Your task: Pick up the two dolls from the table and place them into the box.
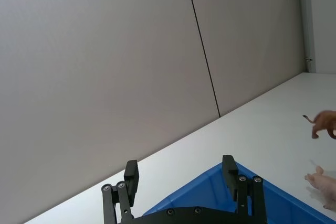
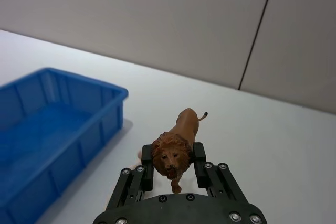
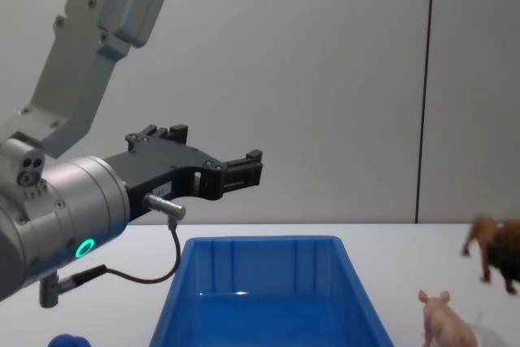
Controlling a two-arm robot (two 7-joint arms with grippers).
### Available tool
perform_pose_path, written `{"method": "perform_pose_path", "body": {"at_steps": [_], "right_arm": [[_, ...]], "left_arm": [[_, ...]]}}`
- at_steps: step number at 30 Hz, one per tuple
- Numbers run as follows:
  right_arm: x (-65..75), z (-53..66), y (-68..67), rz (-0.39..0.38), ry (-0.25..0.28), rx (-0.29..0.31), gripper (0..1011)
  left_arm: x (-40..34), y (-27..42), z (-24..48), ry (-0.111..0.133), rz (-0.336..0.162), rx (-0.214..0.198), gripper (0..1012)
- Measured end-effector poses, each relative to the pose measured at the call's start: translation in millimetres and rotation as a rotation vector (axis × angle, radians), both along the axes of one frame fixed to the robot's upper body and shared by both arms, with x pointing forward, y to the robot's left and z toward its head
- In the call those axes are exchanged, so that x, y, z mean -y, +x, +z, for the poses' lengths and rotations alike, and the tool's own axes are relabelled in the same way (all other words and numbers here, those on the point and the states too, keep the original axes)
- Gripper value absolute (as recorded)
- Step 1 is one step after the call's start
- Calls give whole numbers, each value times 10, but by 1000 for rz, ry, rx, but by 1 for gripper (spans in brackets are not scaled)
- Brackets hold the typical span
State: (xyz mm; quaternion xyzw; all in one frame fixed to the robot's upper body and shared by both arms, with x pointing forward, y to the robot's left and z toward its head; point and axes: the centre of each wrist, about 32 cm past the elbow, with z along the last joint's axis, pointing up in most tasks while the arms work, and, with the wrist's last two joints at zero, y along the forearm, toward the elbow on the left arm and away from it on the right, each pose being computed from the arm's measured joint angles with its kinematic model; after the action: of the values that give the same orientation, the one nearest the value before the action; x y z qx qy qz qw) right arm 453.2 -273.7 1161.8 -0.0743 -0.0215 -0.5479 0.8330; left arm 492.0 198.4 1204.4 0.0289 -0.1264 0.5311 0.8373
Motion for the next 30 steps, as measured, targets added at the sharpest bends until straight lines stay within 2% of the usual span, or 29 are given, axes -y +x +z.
{"method": "perform_pose_path", "body": {"at_steps": [1,7,15,20,25,27,30], "right_arm": [[0,0,0,0,0,0,428],[-122,198,80,79,-4,55,428],[-310,358,205,180,-9,69,428],[-466,395,316,258,-11,40,428],[-624,370,426,319,-12,-1,430],[-694,346,478,345,-15,-22,466],[-749,324,518,365,-18,-37,575]], "left_arm": [[0,0,0,0,0,0,1001],[0,0,0,0,0,0,1001],[0,0,0,0,0,0,1001],[0,0,0,0,0,0,1001],[0,0,0,0,0,0,1001],[0,0,0,0,0,0,1001],[0,0,0,0,0,0,1002]]}}
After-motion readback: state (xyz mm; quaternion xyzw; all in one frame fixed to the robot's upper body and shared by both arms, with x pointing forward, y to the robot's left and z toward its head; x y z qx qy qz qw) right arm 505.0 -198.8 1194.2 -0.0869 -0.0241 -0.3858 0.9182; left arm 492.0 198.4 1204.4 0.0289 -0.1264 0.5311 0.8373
